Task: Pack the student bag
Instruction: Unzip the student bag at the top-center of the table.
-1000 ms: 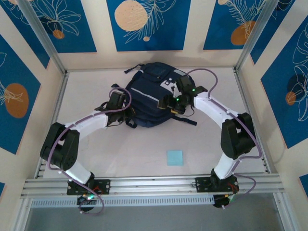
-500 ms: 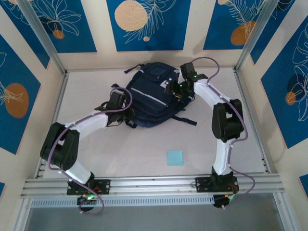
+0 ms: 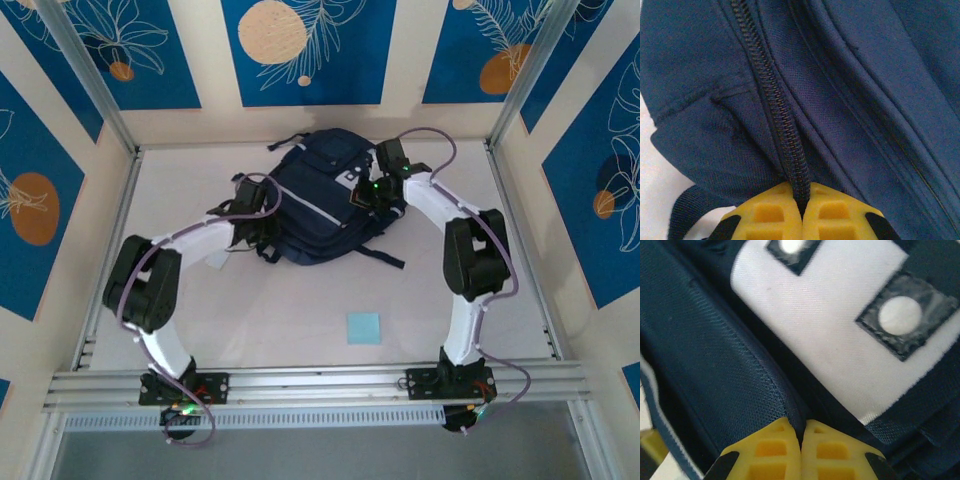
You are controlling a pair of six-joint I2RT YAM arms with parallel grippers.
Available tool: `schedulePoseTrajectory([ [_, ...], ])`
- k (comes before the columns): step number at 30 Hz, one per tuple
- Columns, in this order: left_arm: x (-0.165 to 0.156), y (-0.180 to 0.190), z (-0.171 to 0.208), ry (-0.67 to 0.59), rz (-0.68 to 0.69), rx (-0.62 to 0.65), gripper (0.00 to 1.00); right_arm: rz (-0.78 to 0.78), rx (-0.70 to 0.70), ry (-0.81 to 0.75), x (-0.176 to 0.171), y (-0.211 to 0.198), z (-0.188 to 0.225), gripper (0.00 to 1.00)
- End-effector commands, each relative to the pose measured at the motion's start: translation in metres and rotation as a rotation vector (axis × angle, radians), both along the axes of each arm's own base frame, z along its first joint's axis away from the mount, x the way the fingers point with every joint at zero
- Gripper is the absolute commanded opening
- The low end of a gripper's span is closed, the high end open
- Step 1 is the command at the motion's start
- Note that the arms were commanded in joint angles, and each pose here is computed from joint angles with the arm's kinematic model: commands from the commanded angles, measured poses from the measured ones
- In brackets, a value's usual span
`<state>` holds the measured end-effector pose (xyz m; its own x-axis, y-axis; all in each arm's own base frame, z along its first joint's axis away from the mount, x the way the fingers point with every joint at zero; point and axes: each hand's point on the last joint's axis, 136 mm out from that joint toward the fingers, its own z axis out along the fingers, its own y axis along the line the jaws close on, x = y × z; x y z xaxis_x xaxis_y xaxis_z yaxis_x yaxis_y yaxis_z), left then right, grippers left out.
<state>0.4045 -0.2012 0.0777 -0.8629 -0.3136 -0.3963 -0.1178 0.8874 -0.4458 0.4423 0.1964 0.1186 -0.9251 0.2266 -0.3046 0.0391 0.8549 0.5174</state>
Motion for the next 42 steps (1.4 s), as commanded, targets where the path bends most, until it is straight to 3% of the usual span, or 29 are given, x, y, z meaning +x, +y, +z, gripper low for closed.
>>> schedulePoseTrajectory([
  [1,0.051,-0.018,0.04,-0.156,-0.045,-0.027,0.0,-0.029,0.099,0.089,-0.041,0.001,0.022,0.0],
  [5,0.076,-0.03,0.059,-0.199,-0.082,-0.013,0.0,-0.14,0.221,0.167,-0.057,0.001,0.019,0.0],
  [7,0.079,-0.032,0.066,-0.197,-0.105,0.0,0.18,-0.211,0.282,0.198,-0.057,0.001,0.012,0.0],
  [9,0.074,-0.032,0.071,-0.172,-0.131,0.014,0.42,-0.276,0.321,0.209,-0.052,0.002,0.007,0.0],
  [12,0.053,-0.029,0.075,-0.133,-0.161,0.021,0.58,-0.333,0.38,0.216,-0.043,0.006,0.005,0.0],
  [14,0.035,-0.025,0.079,-0.116,-0.175,0.03,0.62,-0.361,0.405,0.216,-0.037,0.01,0.005,0.0],
  [18,-0.004,-0.025,0.087,-0.103,-0.18,0.026,0.65,-0.416,0.429,0.205,-0.029,0.015,0.008,0.0],
  [24,-0.039,-0.057,0.085,-0.117,-0.18,-0.015,0.66,-0.443,0.482,0.215,-0.026,0.03,0.01,0.0],
  [36,-0.018,-0.092,0.067,-0.202,-0.162,0.097,0.63,-0.41,0.563,0.261,-0.032,0.065,0.013,0.0],
  [42,-0.01,-0.101,0.049,-0.175,-0.151,0.122,0.63,-0.417,0.602,0.274,-0.033,0.074,0.013,0.0],
])
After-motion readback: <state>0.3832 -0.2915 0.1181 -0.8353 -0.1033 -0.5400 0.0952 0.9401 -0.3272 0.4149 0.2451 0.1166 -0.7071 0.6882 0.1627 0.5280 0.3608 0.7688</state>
